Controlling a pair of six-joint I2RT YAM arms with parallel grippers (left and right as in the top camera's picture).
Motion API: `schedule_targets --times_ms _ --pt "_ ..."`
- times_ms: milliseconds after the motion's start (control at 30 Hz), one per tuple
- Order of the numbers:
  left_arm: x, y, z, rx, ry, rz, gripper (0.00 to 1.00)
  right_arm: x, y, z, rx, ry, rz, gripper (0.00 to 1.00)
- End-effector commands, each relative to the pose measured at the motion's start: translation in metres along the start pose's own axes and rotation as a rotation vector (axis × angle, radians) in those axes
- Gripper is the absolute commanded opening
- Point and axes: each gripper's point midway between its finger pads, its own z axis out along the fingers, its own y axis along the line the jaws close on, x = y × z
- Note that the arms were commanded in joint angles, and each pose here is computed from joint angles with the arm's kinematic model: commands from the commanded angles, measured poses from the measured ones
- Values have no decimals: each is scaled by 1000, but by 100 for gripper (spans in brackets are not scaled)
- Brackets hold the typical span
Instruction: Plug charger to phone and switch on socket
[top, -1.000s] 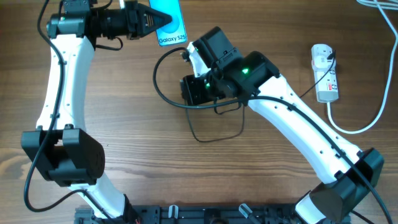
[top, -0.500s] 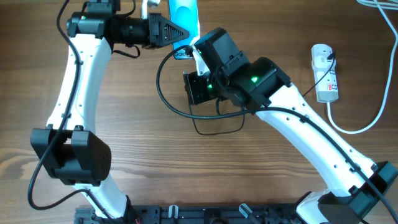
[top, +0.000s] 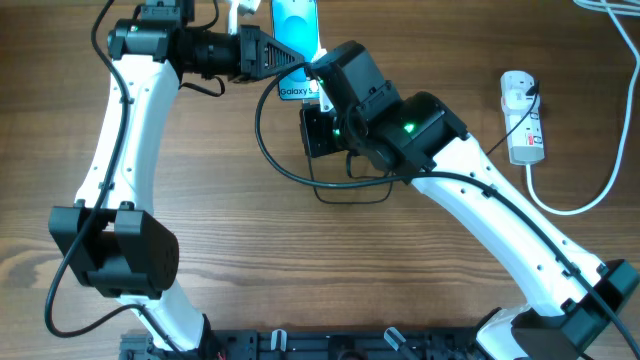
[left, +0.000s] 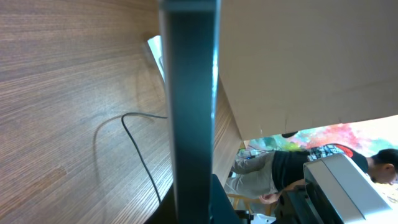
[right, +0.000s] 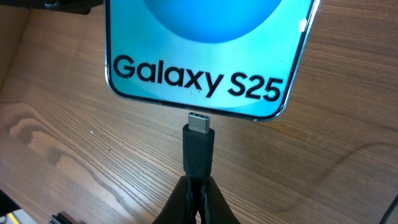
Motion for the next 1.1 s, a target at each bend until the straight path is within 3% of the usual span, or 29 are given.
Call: schedule_targets --times_ms 0,133,1067 --pt "-1 -16 -1 64 0 65 4 -2 4 -7 -14 -12 6 4" --pt "-3 -28 -2 133 -5 91 4 1 7 -6 -37 5 35 4" --pt "-4 -27 -2 125 -8 103 4 -4 7 -6 -34 -14 30 4"
